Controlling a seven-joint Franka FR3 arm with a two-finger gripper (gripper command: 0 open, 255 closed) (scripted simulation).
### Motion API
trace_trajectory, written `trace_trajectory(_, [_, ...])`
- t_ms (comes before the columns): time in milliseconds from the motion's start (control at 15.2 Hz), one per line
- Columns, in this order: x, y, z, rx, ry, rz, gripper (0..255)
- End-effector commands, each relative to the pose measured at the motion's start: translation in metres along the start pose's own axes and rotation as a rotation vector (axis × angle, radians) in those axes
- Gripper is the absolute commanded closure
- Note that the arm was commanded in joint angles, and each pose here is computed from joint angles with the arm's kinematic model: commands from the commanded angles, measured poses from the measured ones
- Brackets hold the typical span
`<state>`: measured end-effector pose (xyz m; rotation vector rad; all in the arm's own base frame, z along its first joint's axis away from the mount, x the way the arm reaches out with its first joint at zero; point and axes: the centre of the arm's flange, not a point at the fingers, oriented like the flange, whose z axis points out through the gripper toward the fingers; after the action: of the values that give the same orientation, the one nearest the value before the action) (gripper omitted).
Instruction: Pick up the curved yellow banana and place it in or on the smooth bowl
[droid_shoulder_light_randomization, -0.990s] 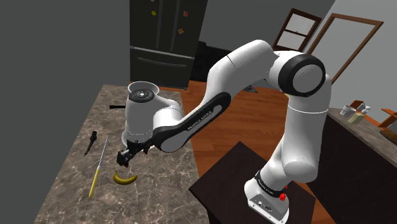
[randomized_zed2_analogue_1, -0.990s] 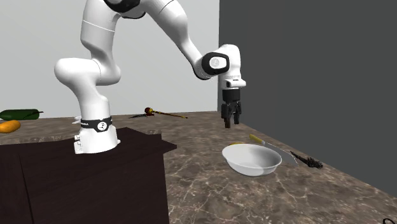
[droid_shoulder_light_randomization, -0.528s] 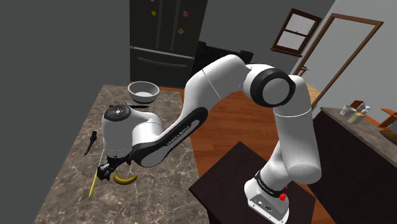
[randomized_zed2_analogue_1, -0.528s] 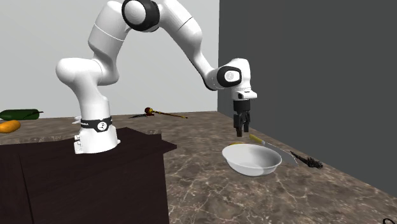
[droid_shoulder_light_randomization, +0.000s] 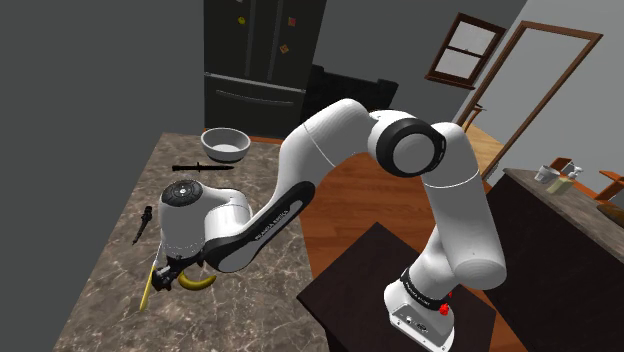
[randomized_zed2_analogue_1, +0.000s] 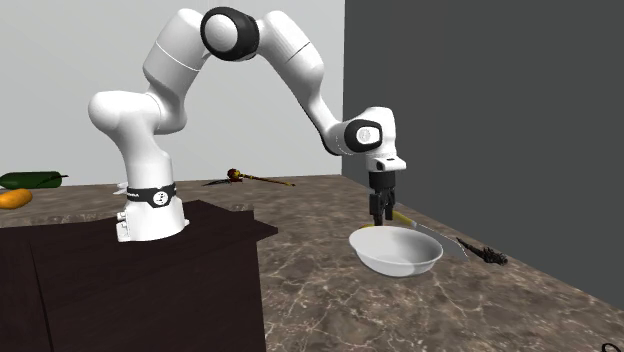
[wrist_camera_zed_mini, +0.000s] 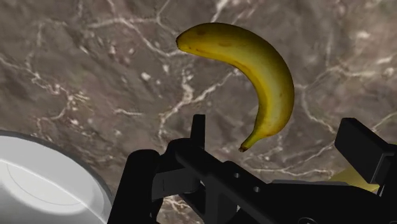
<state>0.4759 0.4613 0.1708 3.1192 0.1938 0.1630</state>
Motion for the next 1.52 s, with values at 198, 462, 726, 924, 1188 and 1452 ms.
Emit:
trace_trajectory(198, [0.000,0.000,0.002,0.000,0.001,0.000,0])
trace_trajectory(462, [0.000,0.000,0.002,0.000,0.000,0.000,255])
trace_trajectory(726, [0.000,0.000,0.002,0.000,0.000,0.000,255])
trace_trajectory(924, [0.000,0.000,0.002,0.000,0.000,0.000,255])
trace_trajectory(1188, [0.001,0.000,-0.009,0.000,0.001,0.000,255])
trace_trajectory(1452, [0.004,0.000,-0.030,0.000,0.001,0.000,255])
